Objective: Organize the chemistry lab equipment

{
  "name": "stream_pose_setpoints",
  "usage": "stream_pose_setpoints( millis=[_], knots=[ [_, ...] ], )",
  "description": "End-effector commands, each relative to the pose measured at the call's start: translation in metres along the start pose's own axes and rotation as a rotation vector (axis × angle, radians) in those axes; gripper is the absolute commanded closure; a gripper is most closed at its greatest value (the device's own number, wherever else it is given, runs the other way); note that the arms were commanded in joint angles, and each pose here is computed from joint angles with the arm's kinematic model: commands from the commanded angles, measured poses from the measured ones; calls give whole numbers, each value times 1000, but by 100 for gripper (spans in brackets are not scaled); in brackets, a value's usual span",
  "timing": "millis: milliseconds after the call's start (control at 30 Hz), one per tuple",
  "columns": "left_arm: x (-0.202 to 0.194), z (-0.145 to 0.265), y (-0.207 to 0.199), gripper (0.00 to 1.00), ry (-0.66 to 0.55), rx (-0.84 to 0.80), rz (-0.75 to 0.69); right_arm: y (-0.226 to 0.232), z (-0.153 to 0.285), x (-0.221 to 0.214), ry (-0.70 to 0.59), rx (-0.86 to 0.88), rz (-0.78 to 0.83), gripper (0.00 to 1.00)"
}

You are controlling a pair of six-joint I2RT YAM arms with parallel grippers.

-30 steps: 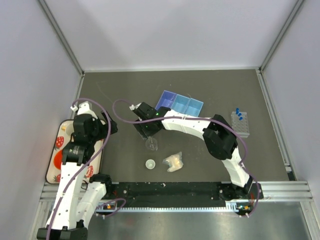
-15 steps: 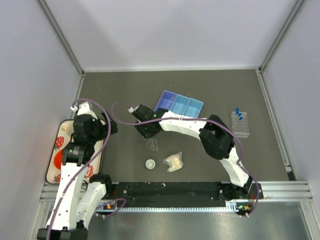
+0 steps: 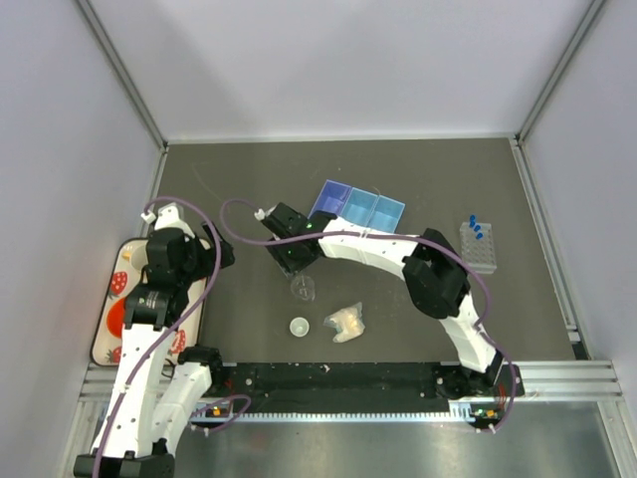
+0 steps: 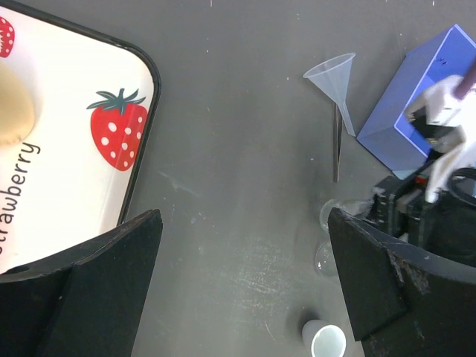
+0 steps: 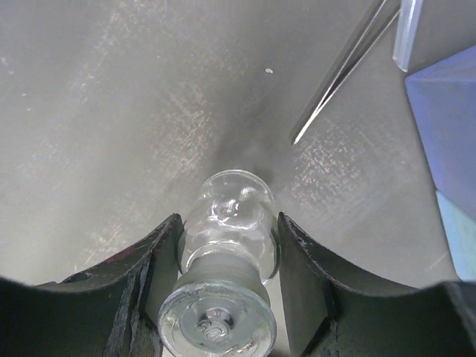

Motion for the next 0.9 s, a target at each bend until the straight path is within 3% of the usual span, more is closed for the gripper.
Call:
stream_pose_setpoints(
  millis=[0, 167, 400, 633, 867],
  knots=[
    [10, 0, -4, 1, -48, -26, -9, 14, 95, 65, -237, 52, 3, 83],
    [12, 0, -6, 1, -56, -39, -24, -17, 142, 72, -312, -33, -7, 83],
    [5, -4, -19, 1, -31, -120, -30, -117, 189, 57, -348, -149, -156, 83],
    [-1, -6, -28, 1, -21, -192, -55, -195, 175, 32, -266, -266, -215, 84],
    [-4, -4, -31, 1, -28, -221, -62, -221, 145, 31, -185, -226, -171, 85]
  ],
)
Point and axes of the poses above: each gripper's point midway between its finger pads, its own z axis back along the fingers, its own y axis along the line the jaws close on, x = y × z, the point moved 1 cm from there along z, back along the fingers, and after that the axes turned 3 degrees about -z, right-handed, at the moved point
